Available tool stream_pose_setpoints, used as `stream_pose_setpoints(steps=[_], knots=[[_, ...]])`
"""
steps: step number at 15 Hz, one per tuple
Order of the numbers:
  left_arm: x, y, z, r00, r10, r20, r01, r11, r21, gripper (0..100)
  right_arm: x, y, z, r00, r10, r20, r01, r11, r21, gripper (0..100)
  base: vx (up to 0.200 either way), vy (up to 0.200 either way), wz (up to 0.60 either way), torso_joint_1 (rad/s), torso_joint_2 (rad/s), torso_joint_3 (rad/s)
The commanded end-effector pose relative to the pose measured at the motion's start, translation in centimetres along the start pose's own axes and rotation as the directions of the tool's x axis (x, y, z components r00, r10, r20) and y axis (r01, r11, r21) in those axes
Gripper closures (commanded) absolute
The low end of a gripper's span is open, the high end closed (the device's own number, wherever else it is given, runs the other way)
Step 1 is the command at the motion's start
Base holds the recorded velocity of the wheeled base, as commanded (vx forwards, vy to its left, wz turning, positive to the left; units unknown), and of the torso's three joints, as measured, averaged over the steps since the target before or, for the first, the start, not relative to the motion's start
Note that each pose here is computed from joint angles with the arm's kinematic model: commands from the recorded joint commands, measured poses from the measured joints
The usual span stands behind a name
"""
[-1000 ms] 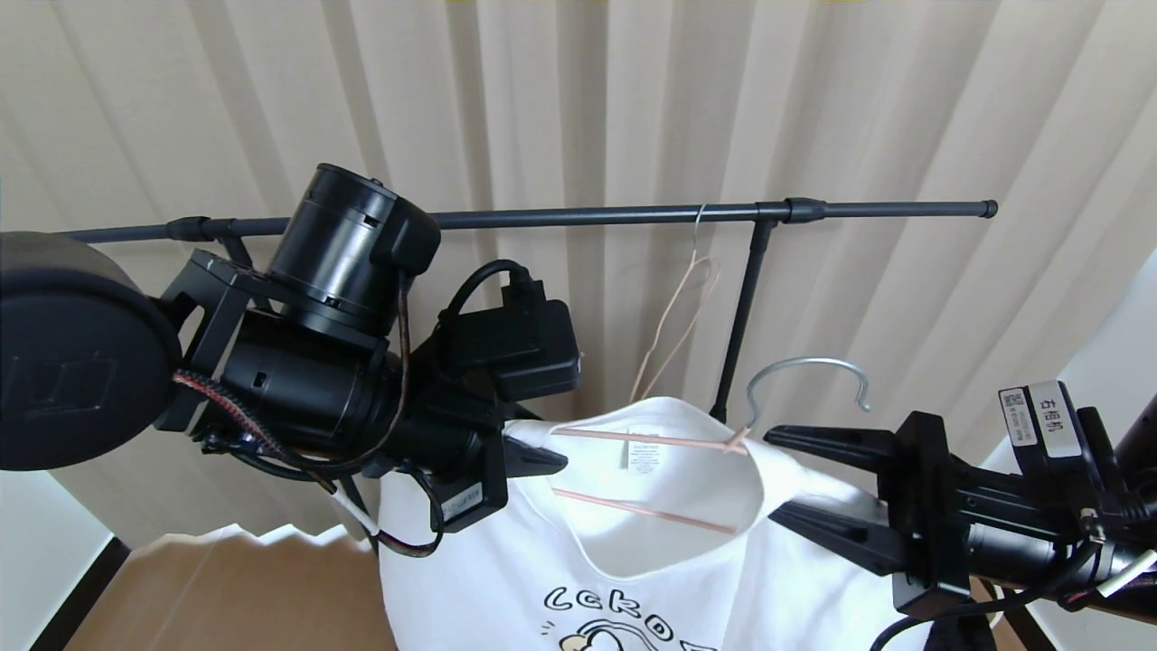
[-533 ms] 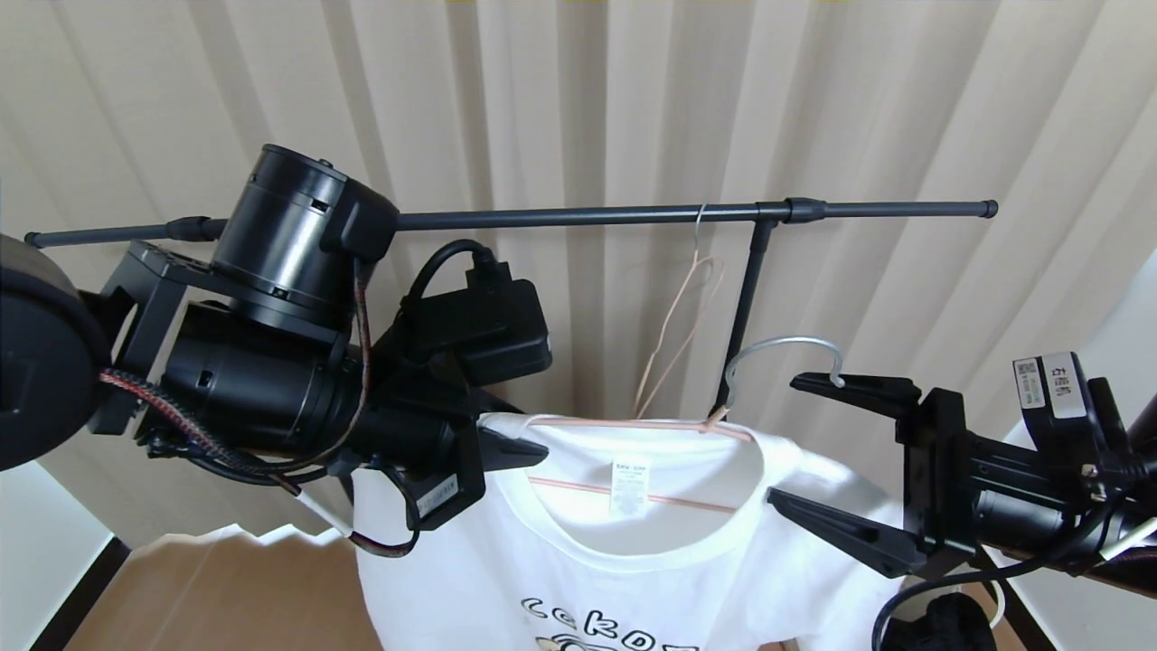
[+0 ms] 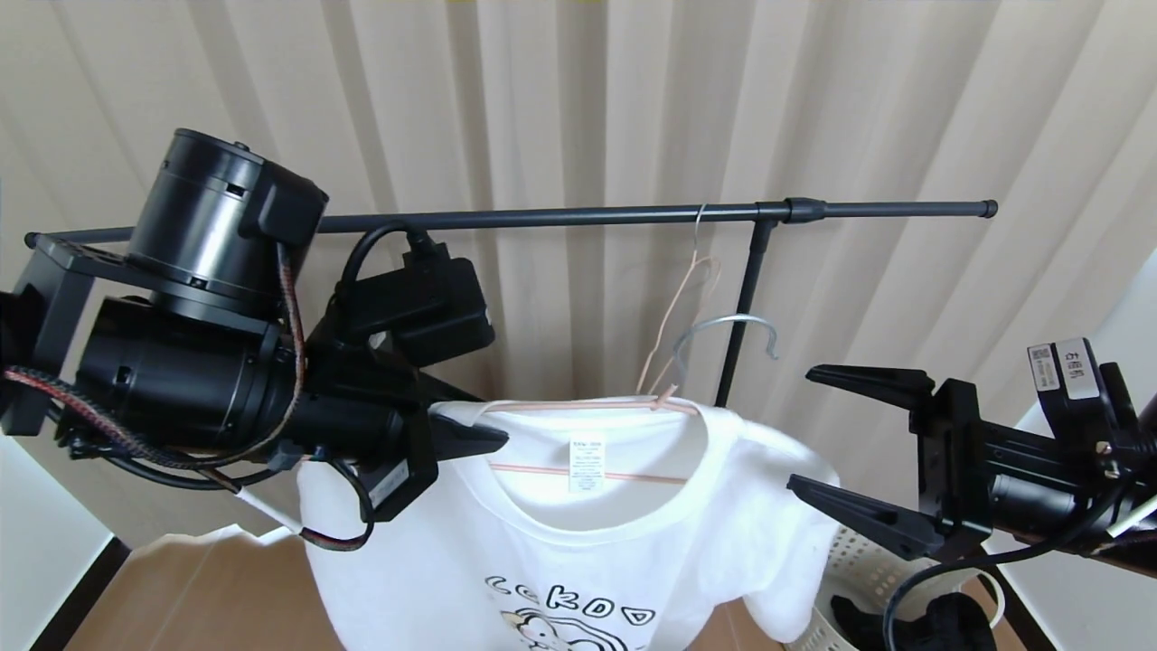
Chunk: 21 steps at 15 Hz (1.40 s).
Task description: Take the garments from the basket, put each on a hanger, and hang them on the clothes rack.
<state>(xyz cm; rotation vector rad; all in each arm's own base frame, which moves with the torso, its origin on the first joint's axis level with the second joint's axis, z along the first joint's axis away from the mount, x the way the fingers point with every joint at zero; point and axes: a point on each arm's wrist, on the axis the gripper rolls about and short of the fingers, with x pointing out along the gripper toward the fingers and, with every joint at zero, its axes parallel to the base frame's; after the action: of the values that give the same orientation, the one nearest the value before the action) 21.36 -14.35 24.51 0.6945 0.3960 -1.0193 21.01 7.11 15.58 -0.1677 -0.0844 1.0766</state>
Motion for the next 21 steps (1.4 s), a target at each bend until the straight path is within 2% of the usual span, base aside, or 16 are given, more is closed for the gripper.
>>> stream_pose_setpoints(steps=[1,3,5,6,10,19,21], knots=[[-1.3,0.0,0.0,0.999,0.030,0.018,-0.030,1.000,-0.003,100,0.3,-0.6,-0.9,1.000,-0.009,-0.024,0.010,1.000,0.024,0,0.000,0.000,0.00,0.000,0.00,0.000],[-1.6,0.4,-0.3,0.999,0.046,0.013,-0.046,0.999,-0.019,100,0.5,-0.9,-1.4,0.999,-0.012,-0.040,0.013,0.999,0.039,0,0.000,0.000,0.00,0.000,0.00,0.000],[-2.7,0.5,-0.5,0.997,0.080,0.024,-0.079,0.996,-0.028,100,0.8,-1.8,-2.6,0.997,-0.025,-0.067,0.030,0.997,0.065,0,0.000,0.000,0.00,0.000,0.00,0.000],[-3.4,0.6,-0.7,0.995,0.099,0.028,-0.098,0.995,-0.033,100,1.3,-2.3,-3.7,0.995,-0.023,-0.092,0.031,0.995,0.091,0,0.000,0.000,0.00,0.000,0.00,0.000],[-4.7,0.0,-0.6,0.992,0.119,0.052,-0.116,0.992,-0.053,100,2.0,-3.3,-5.9,0.990,-0.025,-0.140,0.045,0.989,0.142,0,0.000,0.000,0.00,0.000,0.00,0.000],[-4.9,-0.5,-1.1,0.992,0.114,0.044,-0.112,0.992,-0.055,100,2.2,-3.0,-6.3,0.989,-0.008,-0.150,0.031,0.988,0.152,0,0.000,0.000,0.00,0.000,0.00,0.000],[-5.4,-0.6,-1.0,0.991,0.124,0.056,-0.121,0.991,-0.051,100,2.8,-2.5,-6.7,0.987,0.021,-0.160,0.006,0.986,0.167,0,0.000,0.000,0.00,0.000,0.00,0.000]])
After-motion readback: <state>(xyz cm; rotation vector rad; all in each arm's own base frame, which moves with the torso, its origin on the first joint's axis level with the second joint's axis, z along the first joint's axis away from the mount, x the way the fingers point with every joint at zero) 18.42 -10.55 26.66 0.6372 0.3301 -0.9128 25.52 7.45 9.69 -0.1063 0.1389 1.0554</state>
